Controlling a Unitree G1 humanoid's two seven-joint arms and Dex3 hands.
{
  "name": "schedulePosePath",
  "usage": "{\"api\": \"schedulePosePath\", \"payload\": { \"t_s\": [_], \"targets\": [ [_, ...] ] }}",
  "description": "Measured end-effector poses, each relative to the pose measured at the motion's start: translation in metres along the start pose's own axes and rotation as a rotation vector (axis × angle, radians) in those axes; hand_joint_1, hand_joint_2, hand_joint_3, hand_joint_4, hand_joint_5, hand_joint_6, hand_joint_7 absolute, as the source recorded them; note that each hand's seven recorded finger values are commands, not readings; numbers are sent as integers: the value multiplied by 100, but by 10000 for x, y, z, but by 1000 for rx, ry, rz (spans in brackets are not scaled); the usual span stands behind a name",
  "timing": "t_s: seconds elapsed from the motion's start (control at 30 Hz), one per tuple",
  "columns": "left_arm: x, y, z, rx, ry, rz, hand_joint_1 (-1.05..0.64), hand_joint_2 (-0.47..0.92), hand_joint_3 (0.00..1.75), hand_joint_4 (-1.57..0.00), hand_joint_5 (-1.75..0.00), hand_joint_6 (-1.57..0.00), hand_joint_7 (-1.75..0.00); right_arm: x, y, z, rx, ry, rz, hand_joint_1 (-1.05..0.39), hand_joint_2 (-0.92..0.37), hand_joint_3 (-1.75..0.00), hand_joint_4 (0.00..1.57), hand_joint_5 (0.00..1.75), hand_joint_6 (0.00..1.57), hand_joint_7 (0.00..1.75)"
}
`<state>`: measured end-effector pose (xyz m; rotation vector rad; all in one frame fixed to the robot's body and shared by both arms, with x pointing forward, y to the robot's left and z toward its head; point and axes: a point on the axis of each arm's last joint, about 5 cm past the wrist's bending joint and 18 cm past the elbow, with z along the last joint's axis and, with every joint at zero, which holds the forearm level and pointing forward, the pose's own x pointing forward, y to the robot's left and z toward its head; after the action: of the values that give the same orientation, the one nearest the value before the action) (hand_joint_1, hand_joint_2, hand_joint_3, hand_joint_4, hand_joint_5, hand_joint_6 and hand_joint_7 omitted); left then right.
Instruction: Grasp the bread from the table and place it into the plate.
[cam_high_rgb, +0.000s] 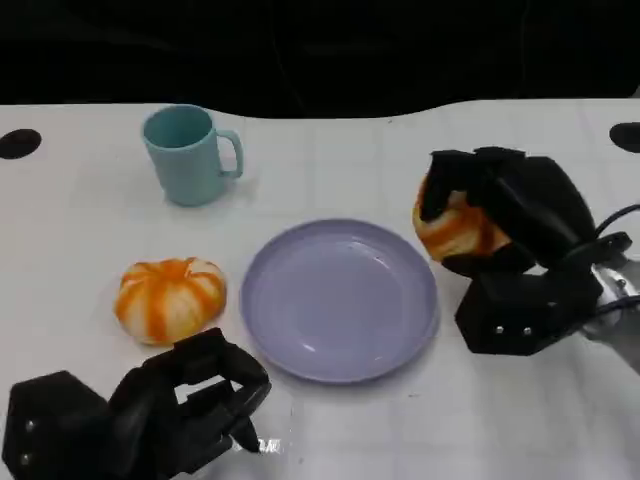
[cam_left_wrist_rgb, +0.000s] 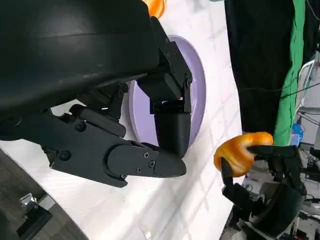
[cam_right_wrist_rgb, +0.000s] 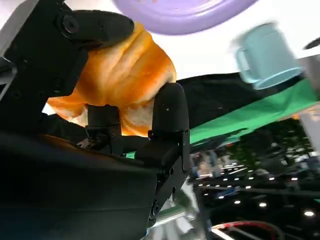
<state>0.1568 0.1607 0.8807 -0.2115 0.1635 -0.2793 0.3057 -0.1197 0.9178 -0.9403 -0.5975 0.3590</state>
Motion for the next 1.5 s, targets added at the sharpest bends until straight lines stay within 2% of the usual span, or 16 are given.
{"api": "schedulePosePath", "payload": {
  "t_s": [0.17, 0.4, 0.63, 0.73, 0.77, 0.8, 0.83, 0.93, 0.97, 1.03, 1.07, 1.13, 1.23, 1.37, 1.5],
  "targets": [
    [1, -2, -1, -1, 0, 0, -50, 92, 29, -73, -175, -73, -140, 83, 56, 137, 45, -61, 25, -2, -24, -134, 98, 175, 73, 175],
    [3, -7, -2, -3, -1, -1, -49, 92, 29, -74, -175, -72, -140, 137, 151, 258, 69, -115, 97, -5, -22, -138, 100, 175, 79, 171],
    [7, -19, -5, -5, -1, -5, -50, 92, 29, -74, -175, -73, -141, 199, 251, 376, 61, -165, 168, -10, -26, -130, 98, 175, 75, 172],
    [7, -21, -5, -5, -1, -6, -51, 92, 29, -74, -175, -72, -140, 202, 288, 389, 52, -171, 201, -10, -28, -128, 98, 175, 82, 157],
    [8, -22, -6, -5, -1, -6, -51, 92, 28, -74, -175, -73, -140, 196, 299, 389, 54, -173, 211, -11, -29, -129, 95, 174, 89, 130],
    [8, -22, -6, -5, -1, -7, -51, 92, 28, -74, -175, -73, -140, 191, 311, 392, 60, -179, 222, -11, -29, -129, 94, 174, 93, 116],
    [8, -23, -6, -5, -1, -7, -51, 92, 27, -75, -175, -73, -140, 188, 326, 396, 70, -181, 230, -13, -34, -115, 88, 168, 90, 97],
    [9, -25, -6, -4, -1, -8, -51, 92, 28, -75, -175, -74, -139, 184, 359, 408, 102, -174, 255, -21, -50, -81, 74, 141, 79, 67],
    [10, -26, -6, -3, -1, -8, -50, 92, 27, -75, -175, -74, -139, 186, 361, 411, 107, -173, 263, -28, -61, -62, 66, 113, 71, 48],
    [10, -25, -6, -4, -1, -8, -50, 92, 27, -75, -175, -74, -138, 187, 359, 410, 105, -170, 287, -37, -83, -25, 62, 67, 66, 21],
    [10, -26, -6, -4, -1, -8, -50, 92, 27, -75, -175, -74, -138, 188, 357, 409, 101, -169, 301, -42, -87, -17, 57, 55, 63, 14],
    [10, -27, -7, -4, -2, -6, -50, 92, 27, -75, -175, -74, -138, 191, 345, 406, 88, -168, 323, -48, -91, -12, 49, 42, 58, 7],
    [11, -28, -7, -4, -1, -1, -50, 92, 27, -74, -175, -74, -138, 196, 309, 390, 60, -165, 344, -57, -92, -16, 36, 33, 51, 2],
    [11, -29, -7, -4, -1, 1, -51, 92, 28, -74, -175, -74, -138, 218, 251, 392, 22, -170, 369, -65, -92, -21, 25, 28, 42, 0],
    [10, -28, -6, -3, -3, 1, -51, 92, 29, -74, -175, -73, -138, 236, 218, 421, 7, -176, 392, -69, -92, -27, 21, 27, 37, 0]
  ]
}}
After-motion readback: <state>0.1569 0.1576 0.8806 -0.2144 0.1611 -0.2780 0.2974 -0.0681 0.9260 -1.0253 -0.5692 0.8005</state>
